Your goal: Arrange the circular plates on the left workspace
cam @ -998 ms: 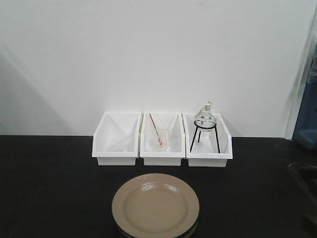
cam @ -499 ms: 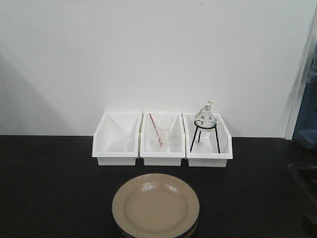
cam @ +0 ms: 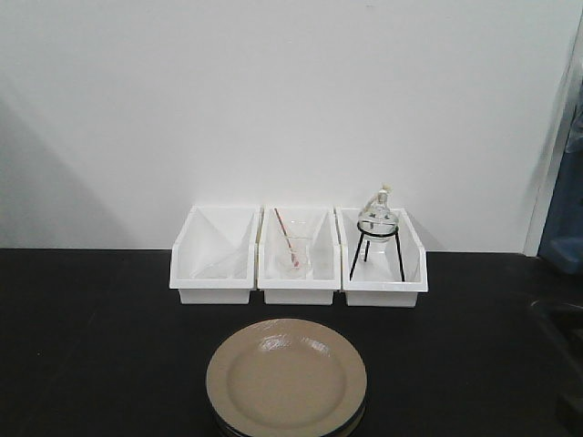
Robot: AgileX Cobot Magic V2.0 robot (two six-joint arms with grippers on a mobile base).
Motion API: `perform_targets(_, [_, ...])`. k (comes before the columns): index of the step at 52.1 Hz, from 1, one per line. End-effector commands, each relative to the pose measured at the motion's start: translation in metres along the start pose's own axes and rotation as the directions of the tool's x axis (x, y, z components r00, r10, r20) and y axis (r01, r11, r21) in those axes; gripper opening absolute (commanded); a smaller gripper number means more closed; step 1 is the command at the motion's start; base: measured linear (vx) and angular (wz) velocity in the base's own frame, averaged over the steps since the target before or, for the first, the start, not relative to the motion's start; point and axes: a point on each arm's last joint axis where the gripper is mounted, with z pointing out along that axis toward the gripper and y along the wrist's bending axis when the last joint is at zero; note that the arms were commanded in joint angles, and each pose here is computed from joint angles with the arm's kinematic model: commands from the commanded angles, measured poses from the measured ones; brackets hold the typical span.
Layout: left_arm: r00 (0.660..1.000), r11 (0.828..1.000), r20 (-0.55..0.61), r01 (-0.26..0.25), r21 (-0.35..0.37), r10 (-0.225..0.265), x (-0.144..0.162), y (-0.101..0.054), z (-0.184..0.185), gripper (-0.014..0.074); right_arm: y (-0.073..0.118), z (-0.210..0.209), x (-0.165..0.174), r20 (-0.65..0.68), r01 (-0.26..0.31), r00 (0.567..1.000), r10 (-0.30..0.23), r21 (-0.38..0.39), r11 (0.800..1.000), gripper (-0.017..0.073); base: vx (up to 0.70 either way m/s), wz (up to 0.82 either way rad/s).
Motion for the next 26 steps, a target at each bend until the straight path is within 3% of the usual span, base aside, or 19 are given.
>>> perform_targets(1, [0.997, 1.0, 0.076, 0.011, -0.011, -0.01, -0.002, 0.001, -0.001, -0.0001, -0.004, -0.003, -0.013, 0.058, 0.009, 0.998, -0.011, 0.041, 0.999, -0.0004, 0.0, 0.0])
perform_targets(6, [0.997, 1.0, 0.076, 0.011, -0.011, -0.01, -0.002, 0.001, -0.001, -0.0001, -0.004, 0.0, -0.012, 0.049, 0.058, 0.997, -0.06, 0.044, 0.997, -0.0004, 0.0, 0.0])
perform_targets(11, [0.997, 1.0, 0.076, 0.011, -0.011, -0.01, -0.002, 0.001, -0.001, -0.0001, 0.0, -0.004, -0.01, 0.016, 0.093, 0.996, -0.093, -0.003, 0.996, -0.0004, 0.0, 0.0])
perform_targets(15, [0.997, 1.0, 0.076, 0.011, -0.011, -0.01, -0.002, 0.001, -0.001, -0.0001, 0.0, -0.015, -0.007, 0.009, 0.087, 0.996, -0.087, 0.001, 0.996, -0.0004, 0.0, 0.0])
perform_targets(21, [0.997, 1.0, 0.076, 0.011, -0.011, -0.01, -0.002, 0.001, -0.001, -0.0001, -0.002, -0.039, 0.012, 0.09, 0.0, 0.996, -0.003, 0.036, 0.999, -0.0004, 0.0, 0.0])
perform_targets(26, [0.997, 1.0, 0.076, 0.011, -0.011, -0.01, -0.002, 0.001, -0.001, -0.0001, 0.001, -0.06, 0.047, 0.161, 0.004, 0.987, -0.009, 0.03, 1.0, -0.0004, 0.0, 0.0])
